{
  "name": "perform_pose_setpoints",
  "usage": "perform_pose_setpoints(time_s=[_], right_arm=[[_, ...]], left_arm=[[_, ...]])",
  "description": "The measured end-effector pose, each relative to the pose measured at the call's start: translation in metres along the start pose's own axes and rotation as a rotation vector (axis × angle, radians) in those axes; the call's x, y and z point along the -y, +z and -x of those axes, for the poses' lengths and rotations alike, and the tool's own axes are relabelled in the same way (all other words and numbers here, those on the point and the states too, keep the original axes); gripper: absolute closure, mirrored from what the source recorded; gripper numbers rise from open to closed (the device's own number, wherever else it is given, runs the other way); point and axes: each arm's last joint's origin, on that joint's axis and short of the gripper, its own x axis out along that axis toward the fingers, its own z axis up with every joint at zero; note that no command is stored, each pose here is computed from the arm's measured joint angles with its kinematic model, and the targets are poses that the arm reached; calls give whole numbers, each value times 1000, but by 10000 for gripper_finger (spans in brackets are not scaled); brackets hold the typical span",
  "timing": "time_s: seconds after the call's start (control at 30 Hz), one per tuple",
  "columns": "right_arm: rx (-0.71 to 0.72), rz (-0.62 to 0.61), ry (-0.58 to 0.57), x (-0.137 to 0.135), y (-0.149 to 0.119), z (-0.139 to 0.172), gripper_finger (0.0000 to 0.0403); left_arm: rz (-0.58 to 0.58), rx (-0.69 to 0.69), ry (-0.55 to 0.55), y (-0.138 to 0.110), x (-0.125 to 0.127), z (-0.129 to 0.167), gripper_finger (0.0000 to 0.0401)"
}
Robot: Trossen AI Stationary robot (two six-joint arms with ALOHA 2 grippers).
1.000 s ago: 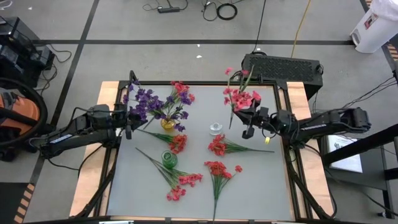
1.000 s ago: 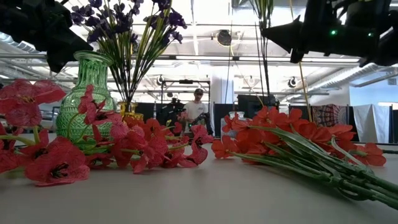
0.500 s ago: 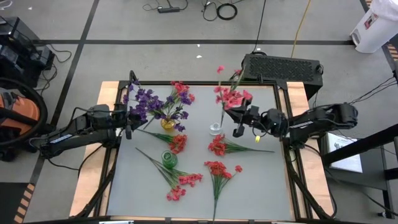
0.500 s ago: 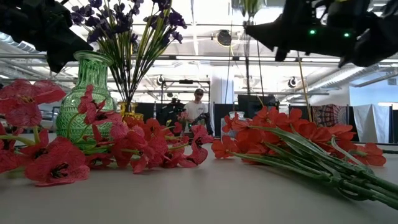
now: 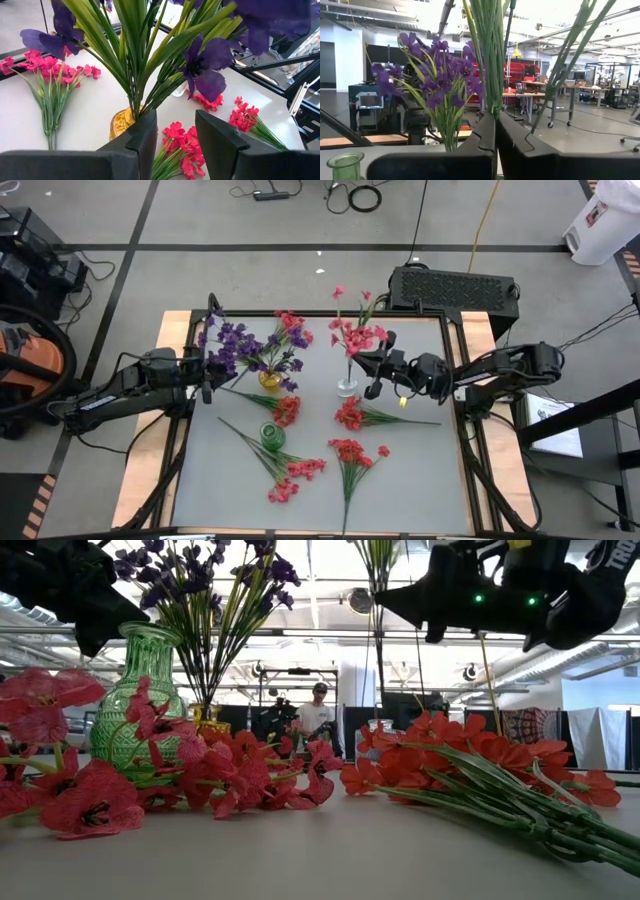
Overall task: Sort flowers into vase by color
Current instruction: Put the right pink flowers into the transparent vase
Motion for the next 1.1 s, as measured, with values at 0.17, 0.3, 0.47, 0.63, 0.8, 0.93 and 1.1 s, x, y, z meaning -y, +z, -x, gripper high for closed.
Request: perform_pose_setpoints(time_s=[0.17,0.3,0.47,0.63,0.8,0.93,1.1], right_arm=[[-20,-9,2,0,-2,0,403],[-25,-8,3,0,-3,0,403],[-59,-7,6,-1,-6,0,403],[-85,-10,8,-1,-9,0,403],[-103,-23,12,-2,-10,1,403],[-129,-31,13,-2,-13,1,403],[-182,-63,13,-2,-18,2,399]], left_arm=[[0,-1,0,0,0,0,260],[0,-1,0,0,0,0,260],[0,-1,0,0,0,0,260],[0,-1,0,0,0,0,260],[0,0,0,0,0,0,260],[0,0,0,0,0,0,260],[0,0,0,0,0,0,260]])
